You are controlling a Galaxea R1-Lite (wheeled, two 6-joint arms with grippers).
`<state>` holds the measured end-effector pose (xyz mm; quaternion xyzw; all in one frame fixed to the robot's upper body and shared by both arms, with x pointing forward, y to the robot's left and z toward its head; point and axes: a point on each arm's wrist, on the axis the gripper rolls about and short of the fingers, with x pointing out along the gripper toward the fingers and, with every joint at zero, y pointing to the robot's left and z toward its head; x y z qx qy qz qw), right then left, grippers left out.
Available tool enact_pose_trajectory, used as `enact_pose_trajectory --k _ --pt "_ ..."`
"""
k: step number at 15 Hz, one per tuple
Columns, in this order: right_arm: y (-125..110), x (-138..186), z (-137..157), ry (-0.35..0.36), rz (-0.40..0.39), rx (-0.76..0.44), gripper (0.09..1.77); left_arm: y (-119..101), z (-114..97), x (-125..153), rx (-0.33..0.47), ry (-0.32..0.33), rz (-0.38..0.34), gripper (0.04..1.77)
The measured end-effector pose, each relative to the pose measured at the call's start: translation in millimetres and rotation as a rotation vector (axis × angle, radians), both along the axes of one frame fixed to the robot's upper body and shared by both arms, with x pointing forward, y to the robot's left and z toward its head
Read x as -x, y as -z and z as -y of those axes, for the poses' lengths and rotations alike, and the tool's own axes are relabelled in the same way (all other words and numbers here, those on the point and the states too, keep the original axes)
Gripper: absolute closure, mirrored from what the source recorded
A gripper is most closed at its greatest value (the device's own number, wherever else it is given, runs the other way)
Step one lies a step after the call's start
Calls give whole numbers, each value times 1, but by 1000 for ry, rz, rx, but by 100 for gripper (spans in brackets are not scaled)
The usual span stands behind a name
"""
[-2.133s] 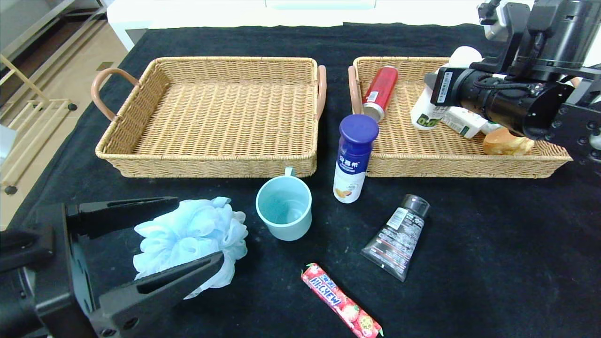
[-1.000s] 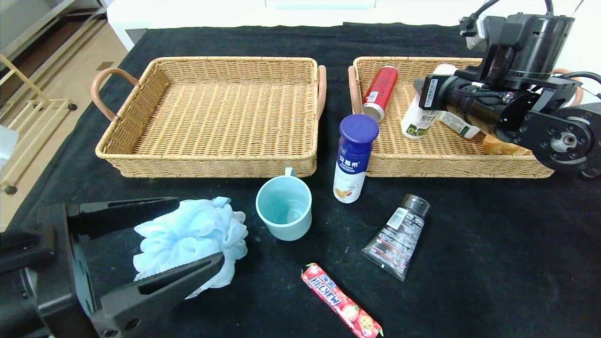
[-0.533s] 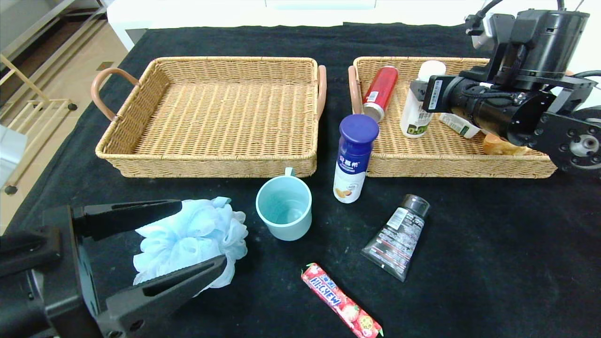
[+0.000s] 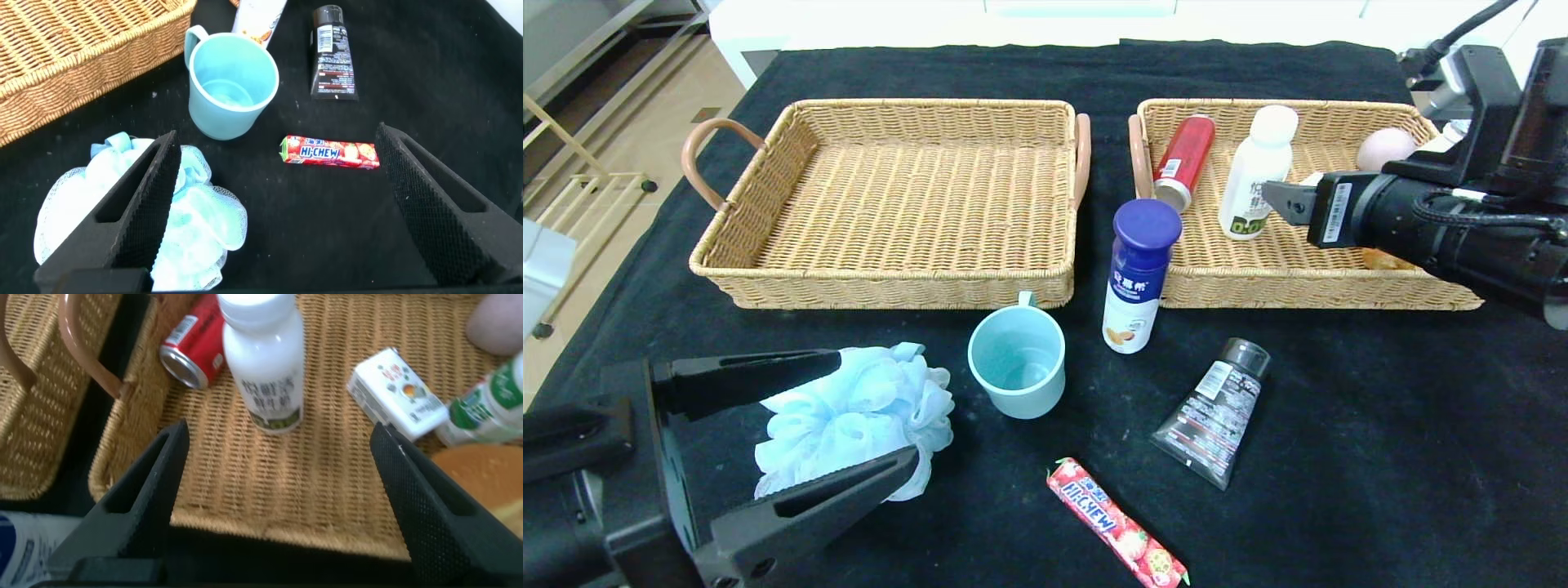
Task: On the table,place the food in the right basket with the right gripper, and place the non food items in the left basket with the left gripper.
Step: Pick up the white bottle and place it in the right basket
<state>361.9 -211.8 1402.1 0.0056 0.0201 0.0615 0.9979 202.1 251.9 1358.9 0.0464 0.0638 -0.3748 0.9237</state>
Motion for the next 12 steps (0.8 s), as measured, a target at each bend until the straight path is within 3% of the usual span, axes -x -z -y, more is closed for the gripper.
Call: enact_pose_trajectory --k 6,12 --pt "18 46 12 -50 -44 18 19 1 0 -1 -6 -8 -3 9" --pt "39 83 11 -252 -95 36 17 -1 0 0 -7 -6 10 9"
